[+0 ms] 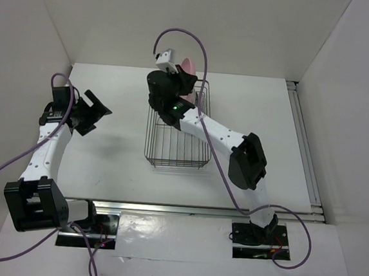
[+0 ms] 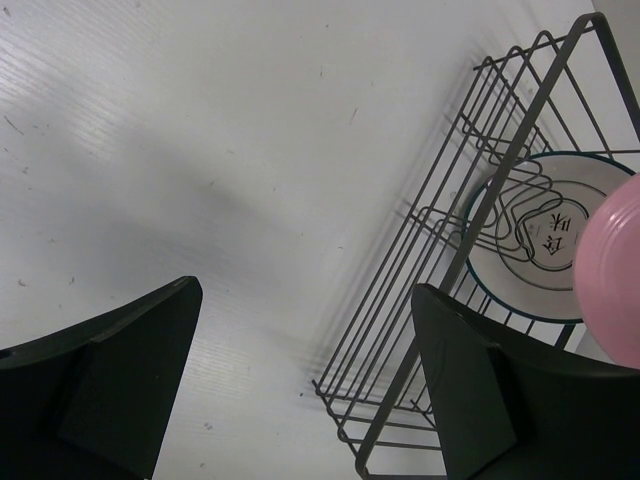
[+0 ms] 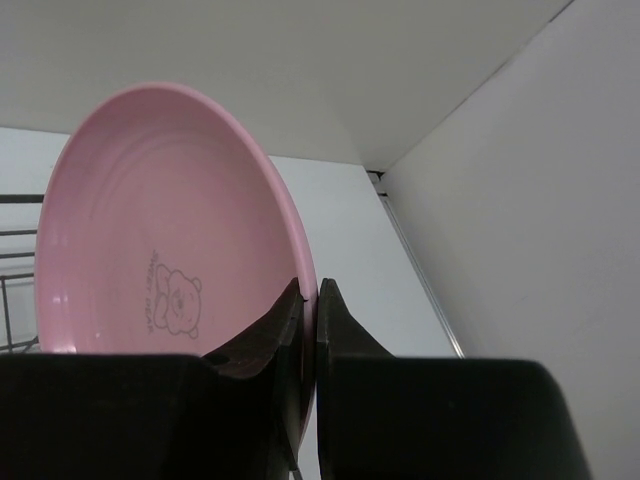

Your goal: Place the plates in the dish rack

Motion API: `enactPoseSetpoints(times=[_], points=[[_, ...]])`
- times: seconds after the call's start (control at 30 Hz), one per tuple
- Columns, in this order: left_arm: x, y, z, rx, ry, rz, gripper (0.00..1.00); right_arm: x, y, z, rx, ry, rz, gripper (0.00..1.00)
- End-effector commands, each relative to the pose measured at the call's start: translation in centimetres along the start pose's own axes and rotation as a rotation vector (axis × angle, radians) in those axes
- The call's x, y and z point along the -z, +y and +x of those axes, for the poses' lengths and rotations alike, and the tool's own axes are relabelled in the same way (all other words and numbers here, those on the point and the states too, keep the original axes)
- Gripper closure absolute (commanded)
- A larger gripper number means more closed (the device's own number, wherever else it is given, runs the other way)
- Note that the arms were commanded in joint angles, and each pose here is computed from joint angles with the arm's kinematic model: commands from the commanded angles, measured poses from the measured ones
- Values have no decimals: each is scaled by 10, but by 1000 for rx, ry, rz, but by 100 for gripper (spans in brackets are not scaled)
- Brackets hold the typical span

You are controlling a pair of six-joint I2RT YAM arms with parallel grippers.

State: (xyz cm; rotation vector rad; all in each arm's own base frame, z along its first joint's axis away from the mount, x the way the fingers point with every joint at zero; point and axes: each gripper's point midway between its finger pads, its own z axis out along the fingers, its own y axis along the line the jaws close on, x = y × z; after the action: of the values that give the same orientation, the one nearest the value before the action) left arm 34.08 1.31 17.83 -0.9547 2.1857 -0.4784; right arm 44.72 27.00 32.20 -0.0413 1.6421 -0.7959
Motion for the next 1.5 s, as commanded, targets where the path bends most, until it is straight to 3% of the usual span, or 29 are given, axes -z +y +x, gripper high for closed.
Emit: enactPoseSetpoints(times=[0.0, 1.47], points=[[5, -13, -9, -15, -19, 47, 0, 1, -13, -13, -60, 2, 68, 100], [6, -18, -8, -27, -8, 75, 0, -10, 34, 9, 41, 20, 68, 100]])
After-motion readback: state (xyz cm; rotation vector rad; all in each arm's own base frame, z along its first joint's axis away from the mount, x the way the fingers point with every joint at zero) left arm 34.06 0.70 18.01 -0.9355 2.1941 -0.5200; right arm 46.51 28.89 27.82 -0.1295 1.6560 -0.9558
